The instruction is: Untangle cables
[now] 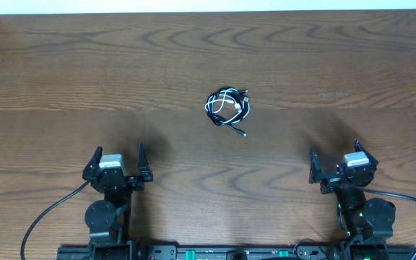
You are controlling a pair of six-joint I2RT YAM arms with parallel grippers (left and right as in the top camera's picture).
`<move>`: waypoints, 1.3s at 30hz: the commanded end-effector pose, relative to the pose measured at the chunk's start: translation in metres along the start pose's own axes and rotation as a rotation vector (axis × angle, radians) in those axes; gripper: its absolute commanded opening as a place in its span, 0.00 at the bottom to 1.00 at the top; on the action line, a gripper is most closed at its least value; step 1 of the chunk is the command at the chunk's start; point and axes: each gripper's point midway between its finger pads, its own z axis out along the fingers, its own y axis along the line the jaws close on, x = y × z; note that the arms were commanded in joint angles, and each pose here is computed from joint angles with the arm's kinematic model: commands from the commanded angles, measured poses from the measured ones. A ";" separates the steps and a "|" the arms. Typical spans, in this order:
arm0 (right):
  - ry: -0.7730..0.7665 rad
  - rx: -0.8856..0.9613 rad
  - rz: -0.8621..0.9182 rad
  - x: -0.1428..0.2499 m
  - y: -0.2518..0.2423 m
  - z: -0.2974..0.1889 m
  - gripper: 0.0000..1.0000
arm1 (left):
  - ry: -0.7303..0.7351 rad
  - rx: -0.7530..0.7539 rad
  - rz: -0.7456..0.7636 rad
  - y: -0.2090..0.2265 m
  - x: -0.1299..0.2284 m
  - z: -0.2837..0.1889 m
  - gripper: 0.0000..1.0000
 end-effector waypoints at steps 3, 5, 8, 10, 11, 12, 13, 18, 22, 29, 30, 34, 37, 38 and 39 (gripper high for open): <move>0.004 -0.003 0.012 0.001 0.001 0.000 0.99 | 0.046 -0.060 0.006 0.011 0.014 0.000 0.98; 0.004 -0.003 0.012 0.001 0.001 0.000 0.99 | 0.058 -0.074 0.006 0.013 0.017 0.000 0.98; 0.004 -0.003 0.012 0.001 0.001 0.000 0.99 | 0.077 -0.063 0.006 0.011 0.021 0.001 0.98; 0.004 -0.003 0.012 0.001 0.001 0.000 0.99 | 0.090 -0.053 0.005 0.010 0.024 0.002 0.98; 0.004 -0.003 0.012 0.001 0.001 0.000 0.99 | 0.097 -0.051 0.006 0.009 0.025 0.002 0.98; 0.004 -0.003 0.012 0.001 0.001 0.000 0.99 | 0.099 -0.051 0.005 0.009 0.025 0.002 0.98; 0.004 -0.003 0.012 0.001 0.001 0.000 0.99 | 0.101 -0.051 0.003 0.009 0.024 0.002 0.98; 0.004 -0.003 0.012 0.001 0.001 0.000 0.99 | 0.074 0.010 -0.076 -0.002 0.005 0.000 0.98; 0.004 -0.003 0.012 0.001 0.001 0.000 0.99 | 0.067 0.077 -0.120 -0.014 -0.011 -0.001 0.98; 0.004 -0.003 0.012 0.001 0.001 0.000 0.99 | 0.112 0.160 -0.189 -0.030 -0.038 0.001 0.98; 0.004 -0.003 0.012 0.001 0.001 0.000 0.99 | 0.120 0.159 -0.202 -0.030 -0.043 0.003 0.98; 0.004 -0.003 0.012 0.001 0.001 0.000 0.99 | 0.180 0.173 -0.231 -0.034 -0.062 0.014 0.98; 0.004 -0.003 0.012 0.001 0.001 0.000 0.99 | 0.231 0.207 -0.247 -0.041 -0.073 0.026 0.98; 0.004 -0.003 0.012 0.001 0.001 0.000 0.99 | 0.244 0.221 -0.250 -0.043 -0.077 0.030 0.98; 0.004 -0.003 0.012 0.001 0.001 0.000 0.99 | 0.253 0.230 -0.253 -0.045 -0.081 0.035 0.98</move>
